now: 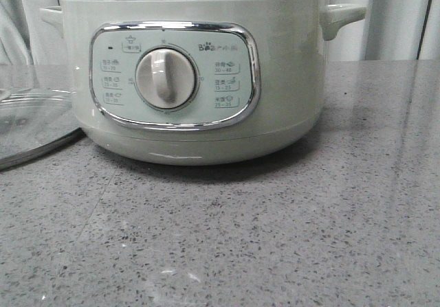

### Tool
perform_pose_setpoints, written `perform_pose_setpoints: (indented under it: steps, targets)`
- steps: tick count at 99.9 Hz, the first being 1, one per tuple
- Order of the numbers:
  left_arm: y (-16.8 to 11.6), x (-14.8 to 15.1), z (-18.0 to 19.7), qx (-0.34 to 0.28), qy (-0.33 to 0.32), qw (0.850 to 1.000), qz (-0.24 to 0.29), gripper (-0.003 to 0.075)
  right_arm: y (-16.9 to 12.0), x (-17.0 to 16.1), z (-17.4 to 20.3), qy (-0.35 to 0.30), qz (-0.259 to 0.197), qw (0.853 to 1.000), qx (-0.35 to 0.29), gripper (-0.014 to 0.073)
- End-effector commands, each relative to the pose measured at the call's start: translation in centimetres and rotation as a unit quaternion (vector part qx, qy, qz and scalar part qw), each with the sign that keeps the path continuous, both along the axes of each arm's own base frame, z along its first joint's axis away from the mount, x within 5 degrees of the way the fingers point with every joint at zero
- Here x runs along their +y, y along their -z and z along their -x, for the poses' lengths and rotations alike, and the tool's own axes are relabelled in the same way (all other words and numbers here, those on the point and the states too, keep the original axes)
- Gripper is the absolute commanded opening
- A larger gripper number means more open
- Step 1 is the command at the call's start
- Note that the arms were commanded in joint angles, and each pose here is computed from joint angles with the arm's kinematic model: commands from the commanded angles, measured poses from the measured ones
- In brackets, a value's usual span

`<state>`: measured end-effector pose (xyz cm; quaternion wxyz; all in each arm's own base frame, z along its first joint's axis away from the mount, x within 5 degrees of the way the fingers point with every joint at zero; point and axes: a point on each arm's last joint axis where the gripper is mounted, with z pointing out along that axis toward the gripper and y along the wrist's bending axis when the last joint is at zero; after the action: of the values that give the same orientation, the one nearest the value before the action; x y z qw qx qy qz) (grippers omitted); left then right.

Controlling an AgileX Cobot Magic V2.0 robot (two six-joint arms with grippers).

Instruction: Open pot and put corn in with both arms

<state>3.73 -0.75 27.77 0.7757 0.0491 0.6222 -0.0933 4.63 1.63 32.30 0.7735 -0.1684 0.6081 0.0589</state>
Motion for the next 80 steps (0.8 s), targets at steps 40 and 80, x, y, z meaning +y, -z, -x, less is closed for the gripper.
perform_pose_setpoints:
  steps: [40, 80]
  targets:
    - [0.3, 0.0, 0.2, -0.049, 0.001, 0.999, 0.019, -0.002, -1.4, -0.1, 0.3, 0.003, -0.004, 0.999, -0.046, -0.007]
    - [7.7, 0.3, -1.7, 0.1, -0.057, 0.993, 0.03, -0.002, -1.4, -0.1, 0.3, 0.003, -0.004, 0.999, -0.046, -0.007]
